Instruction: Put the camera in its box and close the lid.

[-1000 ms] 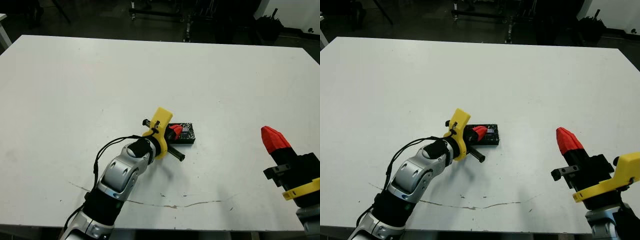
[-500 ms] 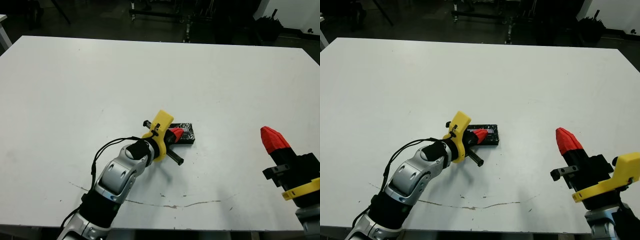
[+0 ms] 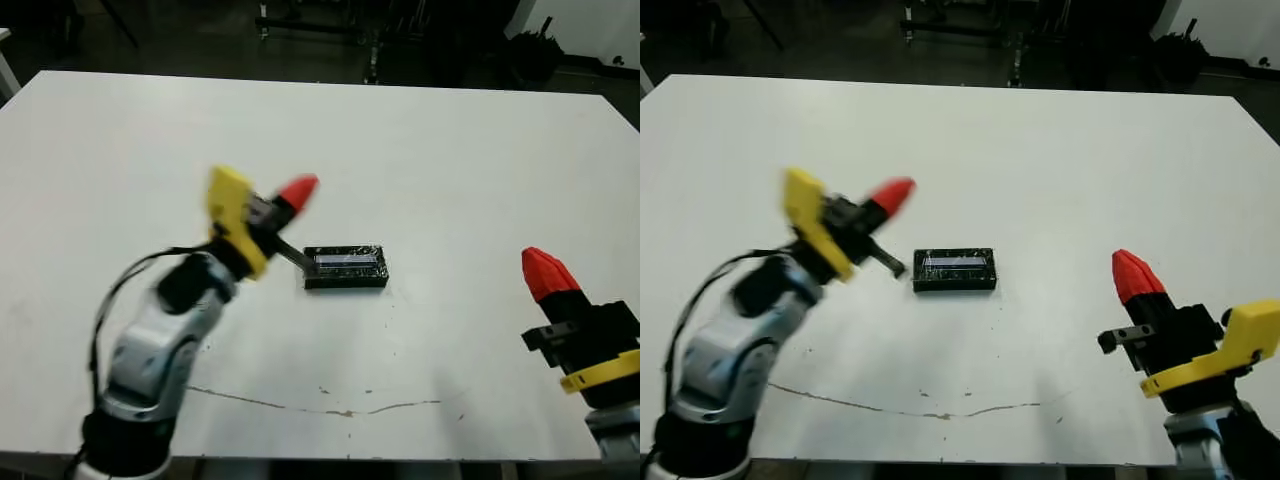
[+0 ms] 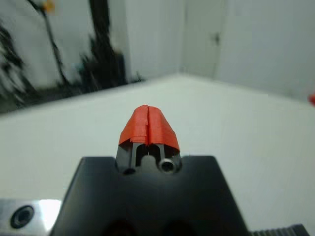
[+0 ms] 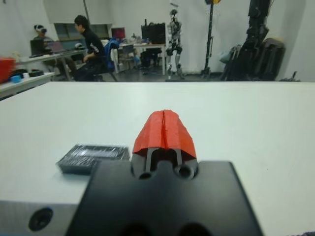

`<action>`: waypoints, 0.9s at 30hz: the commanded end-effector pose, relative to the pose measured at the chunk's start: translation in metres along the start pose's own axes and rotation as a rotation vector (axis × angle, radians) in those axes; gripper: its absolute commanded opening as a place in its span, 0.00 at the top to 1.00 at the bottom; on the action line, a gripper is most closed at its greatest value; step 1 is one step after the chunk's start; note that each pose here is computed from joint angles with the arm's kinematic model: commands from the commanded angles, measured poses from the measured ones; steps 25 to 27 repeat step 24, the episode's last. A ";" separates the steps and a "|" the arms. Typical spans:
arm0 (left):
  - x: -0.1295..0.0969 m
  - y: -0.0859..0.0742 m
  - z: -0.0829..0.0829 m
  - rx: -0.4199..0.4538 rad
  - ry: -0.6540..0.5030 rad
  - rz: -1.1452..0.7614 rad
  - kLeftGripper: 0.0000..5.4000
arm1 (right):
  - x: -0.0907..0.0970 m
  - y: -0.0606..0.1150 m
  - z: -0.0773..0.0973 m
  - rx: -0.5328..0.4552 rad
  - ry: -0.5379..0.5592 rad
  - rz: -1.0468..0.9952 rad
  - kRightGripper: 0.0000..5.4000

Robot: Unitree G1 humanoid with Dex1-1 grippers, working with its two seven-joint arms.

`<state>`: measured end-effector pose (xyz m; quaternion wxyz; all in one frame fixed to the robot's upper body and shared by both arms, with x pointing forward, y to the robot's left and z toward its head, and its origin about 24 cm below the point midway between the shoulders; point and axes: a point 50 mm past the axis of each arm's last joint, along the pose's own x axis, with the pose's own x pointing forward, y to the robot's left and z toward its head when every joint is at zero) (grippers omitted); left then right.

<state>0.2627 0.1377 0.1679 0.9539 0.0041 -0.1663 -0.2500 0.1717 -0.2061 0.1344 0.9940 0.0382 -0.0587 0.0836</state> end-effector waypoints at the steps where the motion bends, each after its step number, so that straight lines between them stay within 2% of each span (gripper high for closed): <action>1: -0.016 0.021 0.000 0.119 -0.069 0.106 1.00 | 0.006 -0.002 -0.005 -0.030 -0.024 -0.078 1.00; 5: -0.035 0.038 -0.006 0.179 -0.073 0.219 1.00 | 0.011 -0.001 -0.011 -0.076 -0.027 -0.149 1.00; 9: -0.053 0.044 -0.019 0.158 -0.083 0.354 1.00 | 0.015 0.001 -0.016 -0.121 -0.052 -0.200 1.00; 13: -0.061 0.040 -0.030 0.117 -0.073 0.430 1.00 | 0.017 0.002 -0.018 -0.140 -0.077 -0.219 1.00; 16: -0.064 0.034 -0.035 0.132 -0.053 0.430 1.00 | 0.018 0.003 -0.019 -0.136 -0.088 -0.226 1.00; 21: -0.061 0.026 -0.038 0.125 -0.002 0.419 1.00 | 0.018 0.003 -0.018 -0.137 -0.088 -0.231 1.00; 27: -0.058 0.024 -0.038 0.120 0.005 0.420 1.00 | 0.018 0.003 -0.017 -0.136 -0.090 -0.227 1.00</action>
